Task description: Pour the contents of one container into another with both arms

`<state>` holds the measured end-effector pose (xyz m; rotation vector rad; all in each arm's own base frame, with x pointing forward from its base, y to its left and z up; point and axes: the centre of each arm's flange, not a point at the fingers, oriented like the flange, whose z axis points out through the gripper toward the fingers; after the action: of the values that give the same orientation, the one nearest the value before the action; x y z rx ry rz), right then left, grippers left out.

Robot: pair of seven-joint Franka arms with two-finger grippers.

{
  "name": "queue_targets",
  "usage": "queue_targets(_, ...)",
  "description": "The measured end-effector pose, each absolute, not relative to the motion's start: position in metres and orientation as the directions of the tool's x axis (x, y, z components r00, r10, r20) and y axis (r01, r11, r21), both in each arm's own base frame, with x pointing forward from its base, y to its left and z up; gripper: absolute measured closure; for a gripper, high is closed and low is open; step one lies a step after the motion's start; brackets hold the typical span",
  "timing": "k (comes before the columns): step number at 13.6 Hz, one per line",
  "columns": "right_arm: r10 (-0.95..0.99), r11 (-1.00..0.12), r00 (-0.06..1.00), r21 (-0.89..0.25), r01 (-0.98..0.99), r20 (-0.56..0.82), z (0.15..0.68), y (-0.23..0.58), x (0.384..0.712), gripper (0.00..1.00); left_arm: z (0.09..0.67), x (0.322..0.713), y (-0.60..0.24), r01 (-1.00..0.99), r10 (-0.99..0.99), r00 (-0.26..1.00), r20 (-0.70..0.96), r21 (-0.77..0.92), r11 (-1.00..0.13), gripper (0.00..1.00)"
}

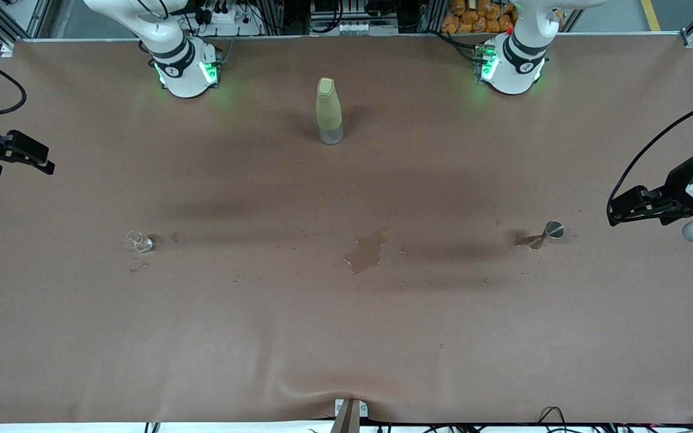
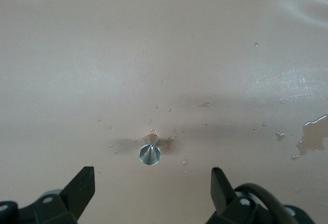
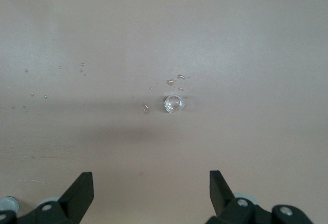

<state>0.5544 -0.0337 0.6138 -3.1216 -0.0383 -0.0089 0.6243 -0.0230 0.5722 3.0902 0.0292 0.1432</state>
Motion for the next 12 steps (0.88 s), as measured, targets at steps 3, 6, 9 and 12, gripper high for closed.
queue_targets(3,0.026,-0.999,1.0,-0.019,0.026,0.006,0.6139,-0.0327,0.5545,0.0,0.5727,0.6243,-0.0231,0.016,0.021,0.995,0.093,0.049,-0.999,0.0)
queue_targets(6,0.026,-0.999,1.0,-0.018,0.027,0.006,0.6139,-0.0327,0.5545,0.0,0.5738,0.6245,-0.0231,0.016,0.021,0.995,0.095,0.049,-0.999,0.0)
queue_targets(9,0.026,-0.999,1.0,-0.018,0.026,0.005,0.6135,-0.0327,0.5547,0.0,0.5759,0.6247,-0.0223,0.017,0.022,0.995,0.1,0.049,-0.999,0.0)
queue_targets(12,0.028,-0.999,1.0,-0.018,0.028,0.0,0.6106,-0.0318,0.5562,0.0,0.5768,0.6248,-0.0221,0.018,0.023,0.995,0.101,0.049,-0.999,0.0)
